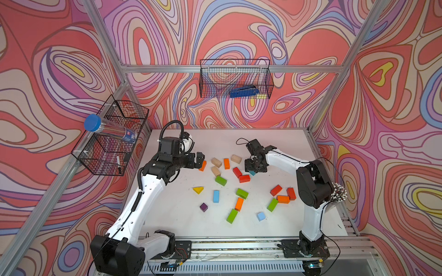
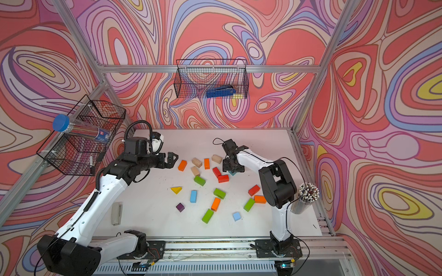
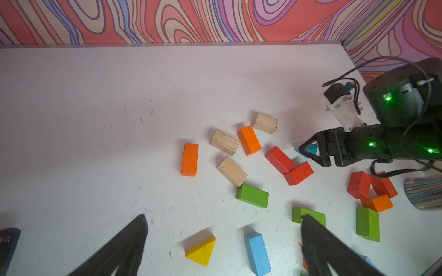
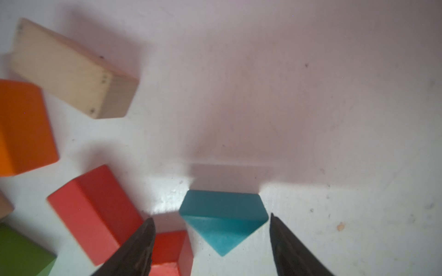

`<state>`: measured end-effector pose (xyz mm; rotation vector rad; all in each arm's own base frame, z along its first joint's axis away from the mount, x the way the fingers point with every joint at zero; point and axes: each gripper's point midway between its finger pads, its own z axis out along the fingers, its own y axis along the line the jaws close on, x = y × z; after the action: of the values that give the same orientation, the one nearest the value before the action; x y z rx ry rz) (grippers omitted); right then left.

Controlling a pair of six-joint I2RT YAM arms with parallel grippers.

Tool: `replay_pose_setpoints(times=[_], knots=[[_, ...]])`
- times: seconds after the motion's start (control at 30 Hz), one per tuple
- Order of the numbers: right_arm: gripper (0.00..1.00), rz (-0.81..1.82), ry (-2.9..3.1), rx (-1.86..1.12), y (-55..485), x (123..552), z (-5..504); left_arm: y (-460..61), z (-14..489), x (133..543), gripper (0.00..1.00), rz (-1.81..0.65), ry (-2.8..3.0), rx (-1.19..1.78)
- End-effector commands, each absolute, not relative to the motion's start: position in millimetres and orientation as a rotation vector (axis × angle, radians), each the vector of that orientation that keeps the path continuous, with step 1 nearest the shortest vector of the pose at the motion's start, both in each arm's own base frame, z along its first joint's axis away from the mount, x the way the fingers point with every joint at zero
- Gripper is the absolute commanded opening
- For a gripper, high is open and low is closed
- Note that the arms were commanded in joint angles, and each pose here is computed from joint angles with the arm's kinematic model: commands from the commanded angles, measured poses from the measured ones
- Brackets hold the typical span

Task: Assemble a heart with building blocks
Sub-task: Move the building block to the center of the board.

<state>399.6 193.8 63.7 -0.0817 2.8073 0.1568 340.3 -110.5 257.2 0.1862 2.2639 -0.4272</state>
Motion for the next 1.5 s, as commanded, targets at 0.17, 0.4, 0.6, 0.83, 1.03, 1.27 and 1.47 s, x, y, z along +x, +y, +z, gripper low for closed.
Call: replay_pose_setpoints(times=[0.17, 0.4, 0.6, 0.83, 1.03, 1.27, 1.47], knots=[[0.68, 0.402, 2.682, -0.552, 242.1, 386.0, 104.8, -111.6, 255.1, 334.1, 1.00, -0.433, 2.282, 0.204], [0.71, 0.454, 2.708, -0.676, 256.0, 371.5, 90.1, -114.1, 254.9, 334.2, 1.00, -0.451, 2.281, 0.210], [0.68, 0.380, 2.724, -0.640, 269.0, 386.5, 74.5, -112.8, 253.9, 334.1, 1.00, -0.443, 2.285, 0.208], [0.60, 0.200, 2.746, -0.604, 279.9, 393.3, 46.4, -114.0, 253.8, 334.1, 1.00, -0.451, 2.286, 0.210], [0.53, 0.139, 2.744, -0.633, 275.7, 395.6, 37.1, -114.6, 254.8, 333.8, 1.00, -0.453, 2.283, 0.213], [0.39, 0.078, 2.748, -0.648, 264.5, 390.9, 30.4, -114.6, 255.0, 333.6, 1.00, -0.453, 2.282, 0.214], [0.35, 0.103, 2.789, -0.607, 255.4, 371.5, 22.2, -114.6, 254.4, 333.2, 1.00, -0.457, 2.285, 0.212]])
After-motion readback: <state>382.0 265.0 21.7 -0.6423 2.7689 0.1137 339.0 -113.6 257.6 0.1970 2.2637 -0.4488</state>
